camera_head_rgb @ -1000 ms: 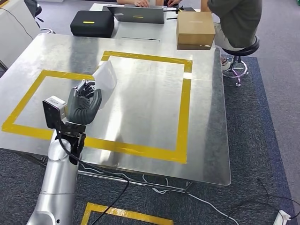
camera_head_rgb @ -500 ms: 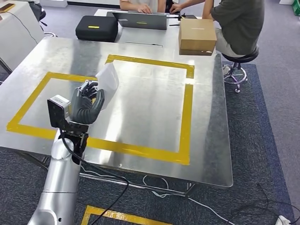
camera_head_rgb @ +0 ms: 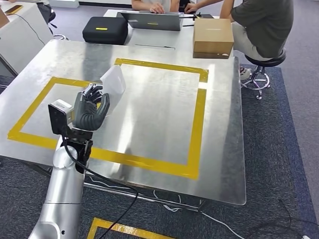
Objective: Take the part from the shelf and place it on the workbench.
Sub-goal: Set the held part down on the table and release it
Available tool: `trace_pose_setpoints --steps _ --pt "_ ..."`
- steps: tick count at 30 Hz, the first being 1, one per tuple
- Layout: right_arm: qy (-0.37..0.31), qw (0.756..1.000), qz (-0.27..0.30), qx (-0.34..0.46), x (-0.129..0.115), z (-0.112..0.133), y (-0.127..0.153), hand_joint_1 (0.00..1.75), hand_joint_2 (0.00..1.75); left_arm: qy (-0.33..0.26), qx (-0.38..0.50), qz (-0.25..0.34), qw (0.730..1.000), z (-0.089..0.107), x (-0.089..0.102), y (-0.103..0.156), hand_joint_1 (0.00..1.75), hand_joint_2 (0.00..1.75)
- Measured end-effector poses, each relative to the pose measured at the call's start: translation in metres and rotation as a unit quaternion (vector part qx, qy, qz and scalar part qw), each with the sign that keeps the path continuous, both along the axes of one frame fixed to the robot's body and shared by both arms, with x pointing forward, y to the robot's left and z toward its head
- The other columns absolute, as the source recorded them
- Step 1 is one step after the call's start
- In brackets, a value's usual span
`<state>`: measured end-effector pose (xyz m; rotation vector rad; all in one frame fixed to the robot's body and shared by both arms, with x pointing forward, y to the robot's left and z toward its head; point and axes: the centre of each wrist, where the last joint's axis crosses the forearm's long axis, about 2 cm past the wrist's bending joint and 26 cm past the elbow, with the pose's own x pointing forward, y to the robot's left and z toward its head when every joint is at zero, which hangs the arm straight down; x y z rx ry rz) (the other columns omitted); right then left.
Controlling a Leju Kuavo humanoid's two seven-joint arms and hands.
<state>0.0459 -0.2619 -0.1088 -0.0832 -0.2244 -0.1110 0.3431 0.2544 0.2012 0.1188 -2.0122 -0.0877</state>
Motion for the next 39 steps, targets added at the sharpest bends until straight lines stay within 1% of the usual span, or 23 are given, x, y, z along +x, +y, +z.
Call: trace_pose_setpoints --steps 6,11,13,16,19,20,22,24,27,30,35,39 --pt "0.022 1.0 -0.003 -0.011 0.0 0.0 -0.001 0.0 0.0 0.002 0.002 -0.001 1.0 -0.001 -0.001 -0.001 1.75 1.75" --pt "0.023 1.0 -0.003 -0.012 0.001 0.0 -0.001 0.0 0.0 0.004 0.004 0.001 1.0 -0.001 -0.001 -0.001 1.75 1.75" --pt "0.022 1.0 -0.002 -0.013 0.001 0.0 -0.001 0.0 0.0 0.014 0.017 0.011 1.0 -0.001 -0.001 0.0 1.75 1.75" --pt "0.019 1.0 -0.002 -0.012 0.001 0.0 -0.001 0.0 0.0 0.039 0.084 0.043 0.995 0.0 0.001 0.001 1.75 1.75" --pt "0.014 1.0 -0.001 -0.008 0.0 0.0 0.0 0.0 0.0 0.051 0.194 0.064 0.978 0.001 0.009 0.001 1.75 1.75" --pt "0.011 1.0 0.0 -0.007 0.0 0.0 0.0 0.0 0.0 0.056 0.237 0.069 0.967 0.001 0.013 0.002 1.75 1.75" --pt "0.007 1.0 0.001 -0.005 0.0 0.0 0.0 0.0 0.0 0.071 0.33 0.083 0.938 0.0 0.024 0.004 1.75 1.75" --pt "0.006 1.0 0.001 -0.003 -0.001 0.0 -0.001 0.0 0.0 0.086 0.417 0.095 0.9 -0.006 0.036 0.011 1.75 1.75" --pt "0.008 1.0 0.001 -0.004 -0.003 0.0 -0.003 0.0 0.0 0.104 0.51 0.099 0.848 -0.015 0.05 0.024 1.75 1.75" --pt "0.01 1.0 0.0 -0.006 -0.006 -0.001 -0.005 0.0 0.0 0.122 0.56 0.093 0.814 -0.025 0.057 0.037 1.75 1.75" --pt "0.014 1.0 -0.005 -0.014 -0.008 -0.001 -0.01 0.0 0.0 0.148 0.626 0.087 0.76 -0.037 0.063 0.055 1.75 1.75" --pt "0.011 1.0 -0.007 -0.018 -0.009 -0.002 -0.013 0.0 0.0 0.175 0.681 0.094 0.705 -0.046 0.064 0.075 1.75 1.75"
